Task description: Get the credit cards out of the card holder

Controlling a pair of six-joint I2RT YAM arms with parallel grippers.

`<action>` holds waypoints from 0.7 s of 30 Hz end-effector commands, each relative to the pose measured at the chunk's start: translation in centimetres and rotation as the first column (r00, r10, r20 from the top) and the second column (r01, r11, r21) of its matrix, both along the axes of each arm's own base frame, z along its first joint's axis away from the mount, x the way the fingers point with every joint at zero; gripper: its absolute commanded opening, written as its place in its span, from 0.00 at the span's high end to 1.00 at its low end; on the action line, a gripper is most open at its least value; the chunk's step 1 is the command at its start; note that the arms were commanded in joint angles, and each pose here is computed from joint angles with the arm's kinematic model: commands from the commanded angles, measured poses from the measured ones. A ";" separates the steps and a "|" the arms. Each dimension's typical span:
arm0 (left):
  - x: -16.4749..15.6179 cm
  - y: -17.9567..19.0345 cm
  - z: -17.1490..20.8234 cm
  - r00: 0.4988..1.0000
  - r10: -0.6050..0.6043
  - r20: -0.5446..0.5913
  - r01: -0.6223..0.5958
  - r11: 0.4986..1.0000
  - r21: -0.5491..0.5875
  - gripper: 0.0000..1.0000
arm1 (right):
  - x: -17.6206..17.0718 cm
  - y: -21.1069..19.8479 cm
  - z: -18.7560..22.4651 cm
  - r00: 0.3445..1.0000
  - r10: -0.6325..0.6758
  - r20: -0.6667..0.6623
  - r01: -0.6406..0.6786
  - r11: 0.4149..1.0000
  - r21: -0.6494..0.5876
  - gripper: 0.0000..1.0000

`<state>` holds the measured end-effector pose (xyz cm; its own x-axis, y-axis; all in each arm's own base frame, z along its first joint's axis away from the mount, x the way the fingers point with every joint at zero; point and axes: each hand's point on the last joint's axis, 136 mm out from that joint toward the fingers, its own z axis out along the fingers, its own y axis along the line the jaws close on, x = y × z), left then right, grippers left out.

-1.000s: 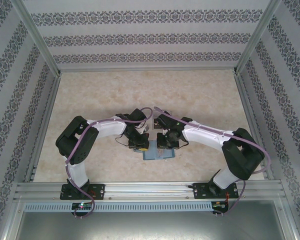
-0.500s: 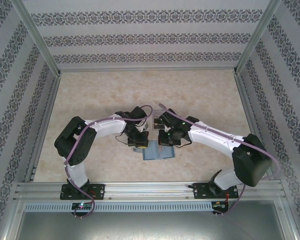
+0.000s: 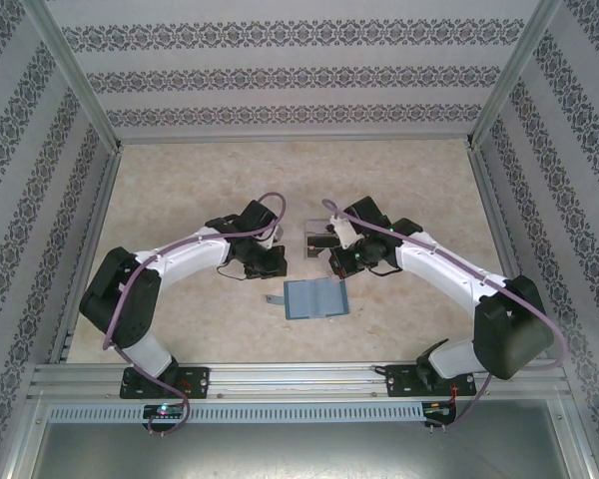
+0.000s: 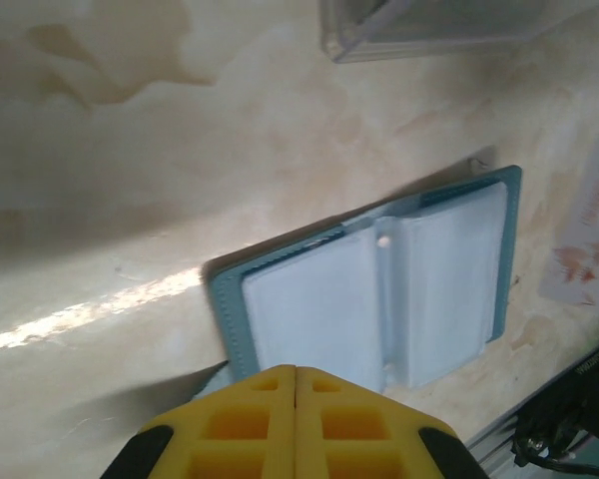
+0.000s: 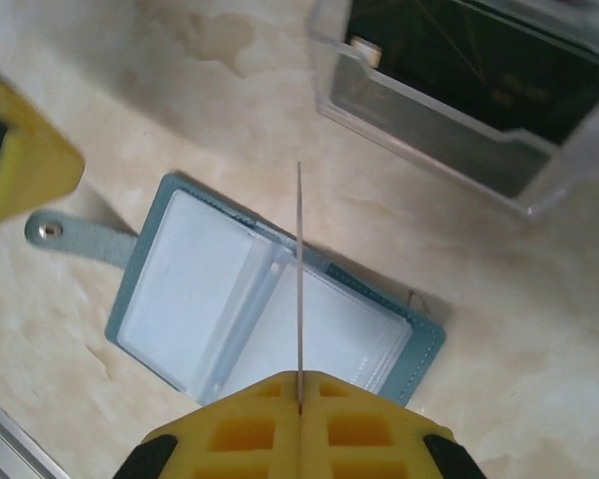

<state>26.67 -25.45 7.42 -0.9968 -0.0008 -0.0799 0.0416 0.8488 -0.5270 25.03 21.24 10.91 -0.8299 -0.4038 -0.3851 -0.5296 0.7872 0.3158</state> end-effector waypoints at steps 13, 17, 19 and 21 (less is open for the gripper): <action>0.4 2.3 0.7 0.995 0.081 0.063 -0.080 0.997 -0.016 0.93 | 1.5 -1.1 3.3 0.648 0.727 0.226 -0.662 0.685 -0.306 1.00; 0.3 2.7 0.7 0.994 0.091 0.065 -0.090 0.996 -0.011 0.93 | 2.7 -1.3 3.8 0.625 0.757 0.188 -0.694 0.650 -0.309 1.00; 0.2 3.0 0.6 0.993 0.098 0.069 -0.098 0.995 -0.005 0.93 | 3.2 -1.3 3.7 0.617 0.772 0.150 -0.713 0.630 -0.308 1.00; 0.2 3.1 0.6 0.992 0.108 0.072 -0.107 0.994 -0.006 0.93 | 3.8 -1.2 3.4 0.611 0.783 0.117 -0.729 0.614 -0.305 1.00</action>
<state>26.17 -22.97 7.49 -0.9910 -0.0690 -0.1148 0.0012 0.8528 -0.5223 29.46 20.80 14.83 -0.1364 -0.9060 -0.4007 -0.9841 0.1705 -0.0506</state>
